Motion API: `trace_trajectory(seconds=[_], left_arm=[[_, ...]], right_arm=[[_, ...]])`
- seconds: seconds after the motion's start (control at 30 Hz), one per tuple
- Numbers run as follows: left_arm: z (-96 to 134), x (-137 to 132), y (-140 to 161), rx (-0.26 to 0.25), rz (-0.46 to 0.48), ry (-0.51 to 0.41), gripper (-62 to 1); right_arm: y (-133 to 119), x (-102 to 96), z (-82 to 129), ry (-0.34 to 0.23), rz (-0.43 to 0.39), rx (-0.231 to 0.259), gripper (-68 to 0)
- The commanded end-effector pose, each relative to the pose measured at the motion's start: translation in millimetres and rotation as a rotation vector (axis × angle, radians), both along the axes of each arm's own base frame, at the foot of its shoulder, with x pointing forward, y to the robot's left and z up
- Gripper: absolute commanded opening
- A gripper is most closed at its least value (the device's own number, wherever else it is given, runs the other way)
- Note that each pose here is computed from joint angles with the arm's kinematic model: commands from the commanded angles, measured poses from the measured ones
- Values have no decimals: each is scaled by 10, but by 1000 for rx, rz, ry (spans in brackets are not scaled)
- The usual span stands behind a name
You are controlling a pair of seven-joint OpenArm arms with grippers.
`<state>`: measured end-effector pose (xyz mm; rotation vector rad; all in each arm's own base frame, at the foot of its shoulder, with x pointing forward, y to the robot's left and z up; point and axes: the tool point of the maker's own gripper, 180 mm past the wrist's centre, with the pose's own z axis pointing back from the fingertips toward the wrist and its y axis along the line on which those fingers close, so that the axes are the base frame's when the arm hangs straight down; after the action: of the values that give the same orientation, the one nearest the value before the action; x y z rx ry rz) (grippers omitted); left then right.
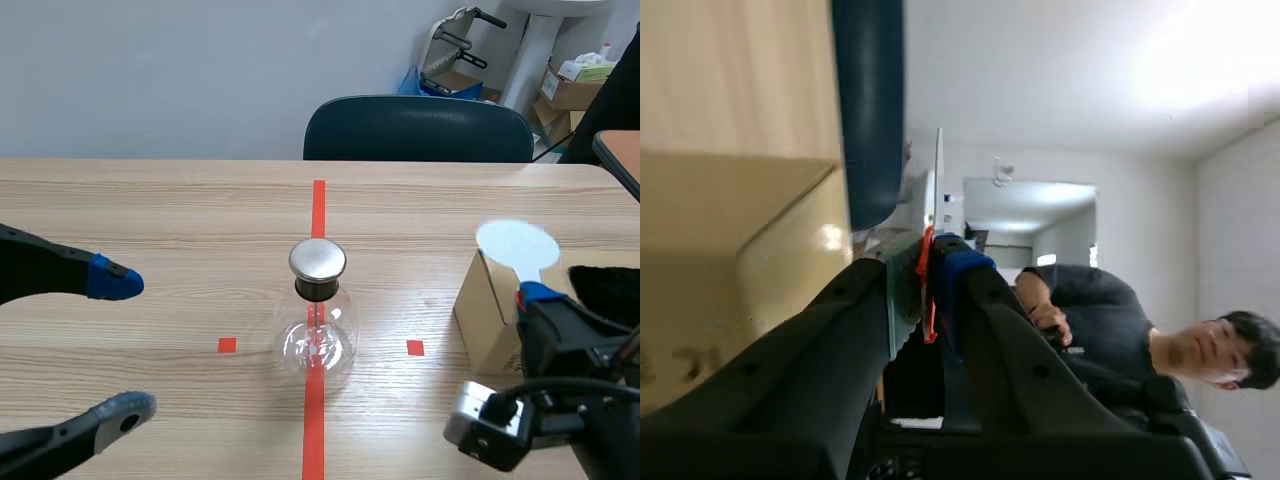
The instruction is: Do the electroscope experiment
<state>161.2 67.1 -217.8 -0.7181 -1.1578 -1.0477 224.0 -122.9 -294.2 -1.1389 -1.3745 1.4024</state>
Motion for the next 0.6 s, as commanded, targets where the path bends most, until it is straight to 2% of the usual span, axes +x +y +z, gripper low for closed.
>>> trace_trajectory(seconds=[0.0, 0.1, 0.17, 0.33, 0.4, 0.57], left_arm=[[103, 1, -51, -47, 0, -17, -253], [165, 25, -57, -80, 13, -37, -441], [197, 63, -50, -97, 39, -56, -505], [190, 17, -109, -124, 41, -74, -556], [123, -18, -154, -116, 30, -82, -559], [-219, 48, -194, -53, 77, -90, -577]], right_arm=[[81, 32, 232, -96, 13, 24, -664], [184, 58, 281, -120, 9, 26, -664], [244, 79, 305, -133, -1, 34, -664], [410, 117, 384, -172, -3, 49, -664], [458, 125, 409, -184, -5, 54, -664], [506, 166, 450, -200, -21, 64, -664]])
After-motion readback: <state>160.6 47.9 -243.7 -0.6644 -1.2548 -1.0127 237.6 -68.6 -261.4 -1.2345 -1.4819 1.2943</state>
